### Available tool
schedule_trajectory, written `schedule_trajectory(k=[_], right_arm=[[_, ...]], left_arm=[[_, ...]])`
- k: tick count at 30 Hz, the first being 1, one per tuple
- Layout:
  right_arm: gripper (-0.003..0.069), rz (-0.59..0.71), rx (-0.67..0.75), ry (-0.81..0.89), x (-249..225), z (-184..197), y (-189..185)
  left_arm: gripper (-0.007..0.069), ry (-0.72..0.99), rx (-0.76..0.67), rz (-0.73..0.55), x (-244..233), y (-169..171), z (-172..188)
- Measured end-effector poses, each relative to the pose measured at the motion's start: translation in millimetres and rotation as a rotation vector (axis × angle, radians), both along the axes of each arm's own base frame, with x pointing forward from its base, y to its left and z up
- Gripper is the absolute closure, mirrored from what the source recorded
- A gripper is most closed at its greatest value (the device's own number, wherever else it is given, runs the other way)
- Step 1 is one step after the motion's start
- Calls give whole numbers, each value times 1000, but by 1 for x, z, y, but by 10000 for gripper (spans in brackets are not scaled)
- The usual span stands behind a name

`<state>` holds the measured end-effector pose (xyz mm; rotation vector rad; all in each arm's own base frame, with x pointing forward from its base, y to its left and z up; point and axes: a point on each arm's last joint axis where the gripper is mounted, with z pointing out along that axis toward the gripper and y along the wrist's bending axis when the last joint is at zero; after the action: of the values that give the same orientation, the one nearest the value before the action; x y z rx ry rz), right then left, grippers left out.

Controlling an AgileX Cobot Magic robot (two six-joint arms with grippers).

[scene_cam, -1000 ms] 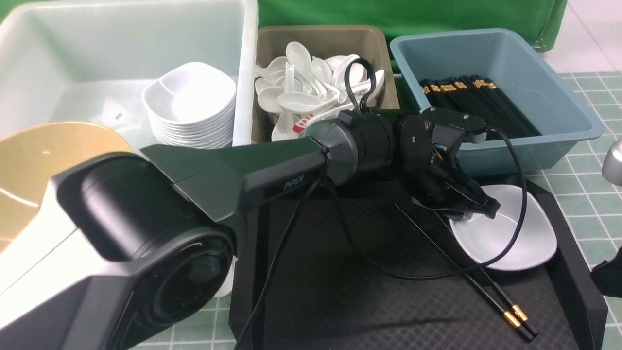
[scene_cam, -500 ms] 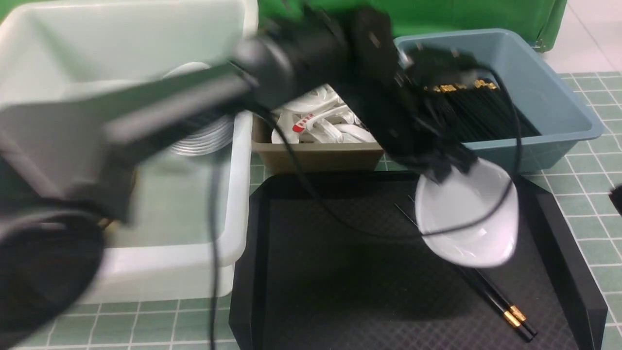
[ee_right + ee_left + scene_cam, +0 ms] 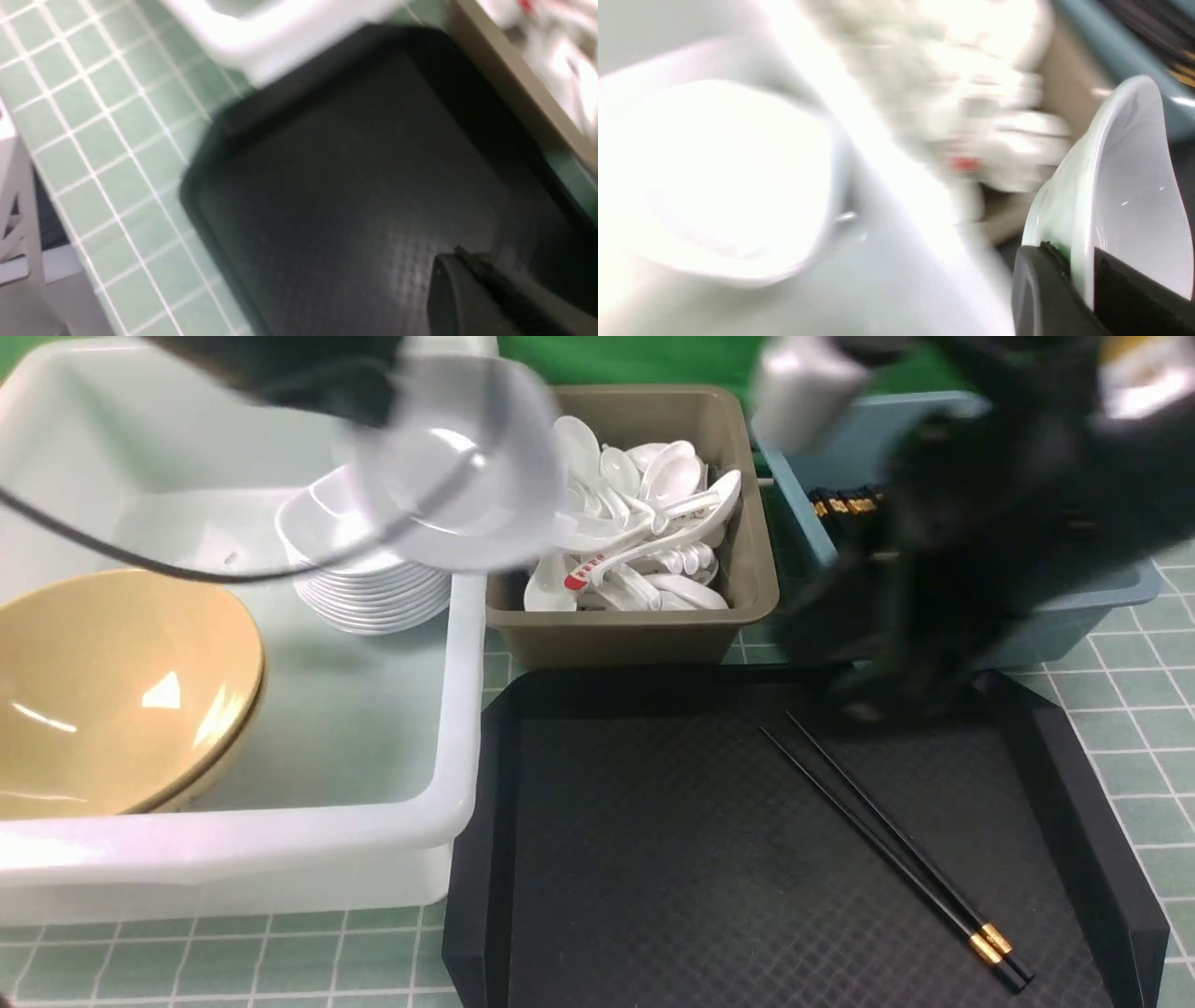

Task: On blue table put chopsticks spoon bowls plates into blue grey white boxes.
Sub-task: 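Place the white bowl into the white bin with the other dishes with the left gripper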

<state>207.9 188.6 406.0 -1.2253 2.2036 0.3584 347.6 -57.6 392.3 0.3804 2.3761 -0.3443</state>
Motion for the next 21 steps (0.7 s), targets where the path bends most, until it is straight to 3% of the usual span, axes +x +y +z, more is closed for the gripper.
schedule_trajectory(k=[2,6,16,21], right_arm=[[622,22,-7,-5,6,0,13],[621,21,-19,-7,14,-3,19],[617,-21,-42,-8,17,-5,18],[614,-60,-81,-27,20,-6,13]], left_arm=[[620,-3,-27,112,8,35,-2],[620,-56,-60,228,29,59,-15],[620,12,-86,316,93,69,-105],[590,2,-78,328,107,72,-130]])
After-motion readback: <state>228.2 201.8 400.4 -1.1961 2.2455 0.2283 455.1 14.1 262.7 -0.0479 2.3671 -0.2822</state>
